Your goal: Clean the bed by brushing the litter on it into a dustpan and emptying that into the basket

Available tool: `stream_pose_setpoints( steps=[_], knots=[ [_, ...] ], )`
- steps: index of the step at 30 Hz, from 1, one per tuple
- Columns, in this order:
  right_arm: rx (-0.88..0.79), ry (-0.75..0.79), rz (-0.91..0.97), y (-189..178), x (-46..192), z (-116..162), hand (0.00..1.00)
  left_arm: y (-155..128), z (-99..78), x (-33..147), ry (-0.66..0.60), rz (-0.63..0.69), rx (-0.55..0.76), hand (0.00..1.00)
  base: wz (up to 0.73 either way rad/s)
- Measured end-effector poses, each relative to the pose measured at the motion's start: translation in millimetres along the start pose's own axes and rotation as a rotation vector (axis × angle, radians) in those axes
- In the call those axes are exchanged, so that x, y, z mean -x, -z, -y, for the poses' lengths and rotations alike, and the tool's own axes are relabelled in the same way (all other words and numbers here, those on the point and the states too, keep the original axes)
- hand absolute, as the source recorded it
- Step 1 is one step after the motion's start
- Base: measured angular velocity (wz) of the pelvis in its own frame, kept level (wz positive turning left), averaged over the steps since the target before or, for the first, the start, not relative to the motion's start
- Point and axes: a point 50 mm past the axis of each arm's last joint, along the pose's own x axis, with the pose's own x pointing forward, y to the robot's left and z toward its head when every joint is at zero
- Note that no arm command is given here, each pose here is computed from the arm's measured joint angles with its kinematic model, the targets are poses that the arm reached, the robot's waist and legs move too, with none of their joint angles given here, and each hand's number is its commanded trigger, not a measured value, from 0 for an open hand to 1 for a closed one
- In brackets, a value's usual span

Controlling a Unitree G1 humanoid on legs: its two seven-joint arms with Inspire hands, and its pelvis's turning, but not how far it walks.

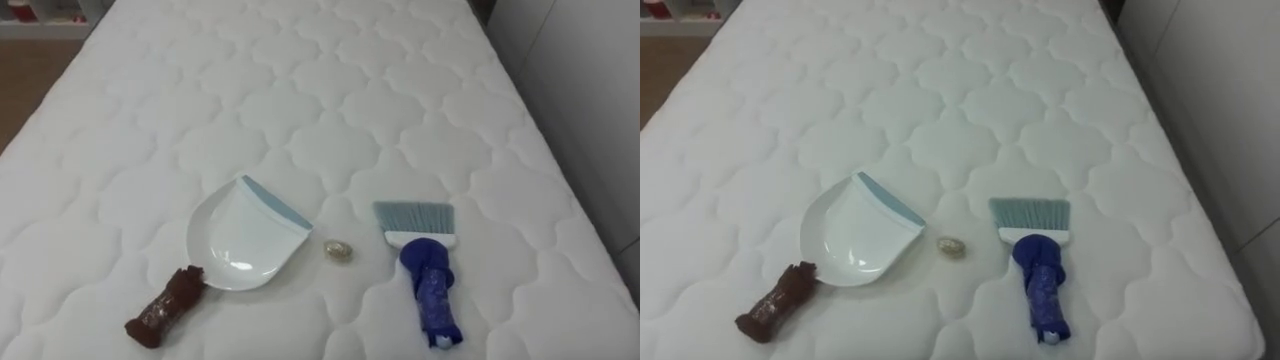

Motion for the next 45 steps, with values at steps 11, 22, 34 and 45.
stream_pose_setpoints(
  steps=[11, 22, 34, 45],
  knots=[
    [-0.15, 0.002, 0.159, -25, 1, 3, 0.0, -89, -56.9, 23.1, -0.433, 0.482, 0.169, 0.0, 0.03],
    [-0.177, -0.044, 0.218, -30, 2, 0, 0.0, -127, -70.2, 47.6, -0.574, 0.728, 0.185, 0.0, 0.0],
    [-0.155, -0.01, 0.306, -54, 3, 7, 0.0, -138, -76.8, 40.2, -0.582, 0.724, 0.153, 0.0, -0.32],
    [-0.176, -0.054, 0.223, -53, -1, 7, 0.0, -168, -74.1, 31.6, -0.533, 0.744, 0.101, 0.0, 0.22]
  ],
)
